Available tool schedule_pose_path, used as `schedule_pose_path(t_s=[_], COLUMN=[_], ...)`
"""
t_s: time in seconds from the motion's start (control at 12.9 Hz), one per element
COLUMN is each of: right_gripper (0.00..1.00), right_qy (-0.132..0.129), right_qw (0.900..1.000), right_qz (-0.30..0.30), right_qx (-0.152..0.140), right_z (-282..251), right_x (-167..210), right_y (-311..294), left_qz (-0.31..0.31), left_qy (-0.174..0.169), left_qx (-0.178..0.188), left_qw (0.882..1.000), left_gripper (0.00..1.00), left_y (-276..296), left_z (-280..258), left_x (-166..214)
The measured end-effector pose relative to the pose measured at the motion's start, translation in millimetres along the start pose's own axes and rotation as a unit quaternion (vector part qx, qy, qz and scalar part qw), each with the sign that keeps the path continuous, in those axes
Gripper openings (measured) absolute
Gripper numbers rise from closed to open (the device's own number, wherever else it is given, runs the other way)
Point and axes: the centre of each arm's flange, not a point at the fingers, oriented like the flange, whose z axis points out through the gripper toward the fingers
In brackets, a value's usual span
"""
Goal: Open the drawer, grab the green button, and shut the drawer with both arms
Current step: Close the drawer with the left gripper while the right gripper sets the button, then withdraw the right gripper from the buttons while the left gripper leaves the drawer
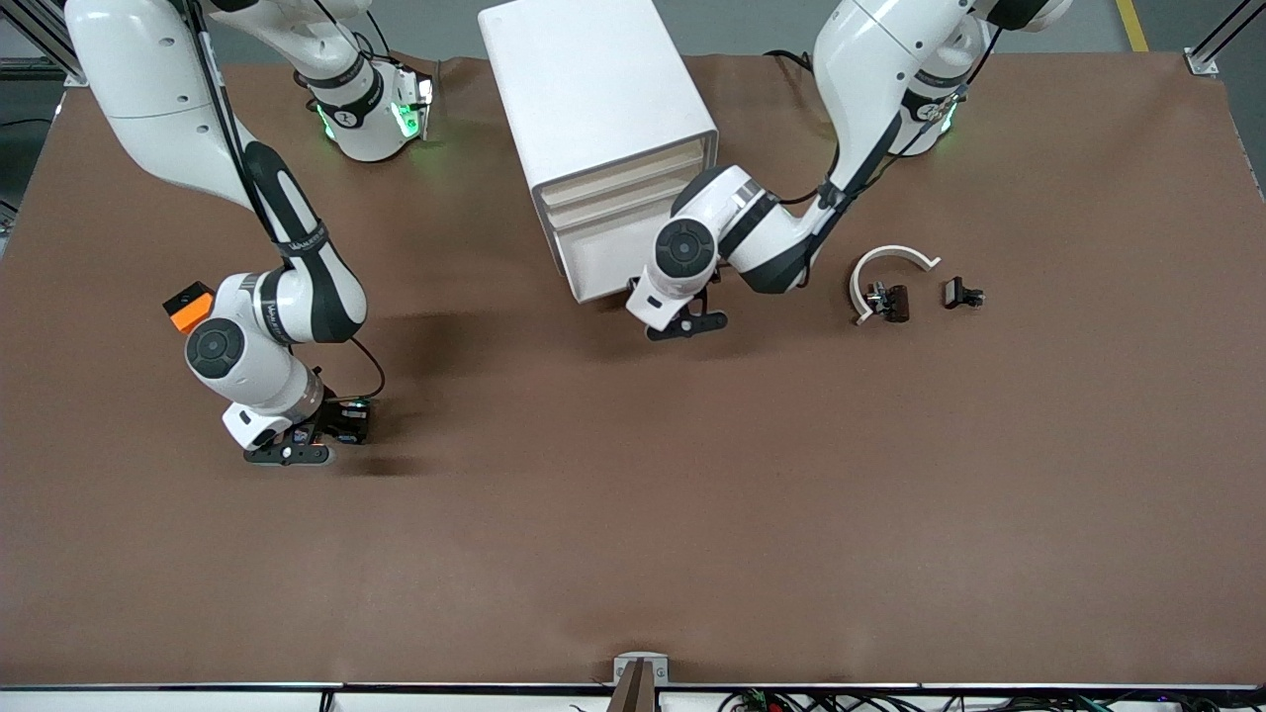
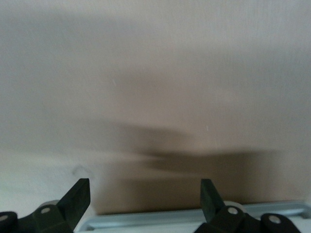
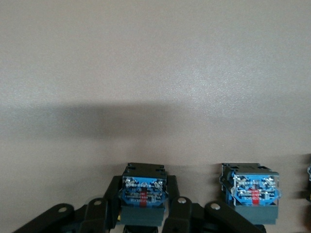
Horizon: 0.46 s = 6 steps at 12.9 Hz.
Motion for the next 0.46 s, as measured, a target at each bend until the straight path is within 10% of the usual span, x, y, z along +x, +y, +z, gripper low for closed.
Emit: schedule_pose_path(t_s=[0.46], right_gripper=[1.0], right_qy=[-0.058], right_qw=[0.998], right_qz=[-0.002], right_qx=[0.001], right_z=[-85], right_x=[33], right_y=[-6], left_qz=[-0.001], left_qy=[-0.025], left_qx=[0.014], left_qw=[1.0], left_gripper=[1.0], left_y=[16], left_z=[23], left_x=[-51])
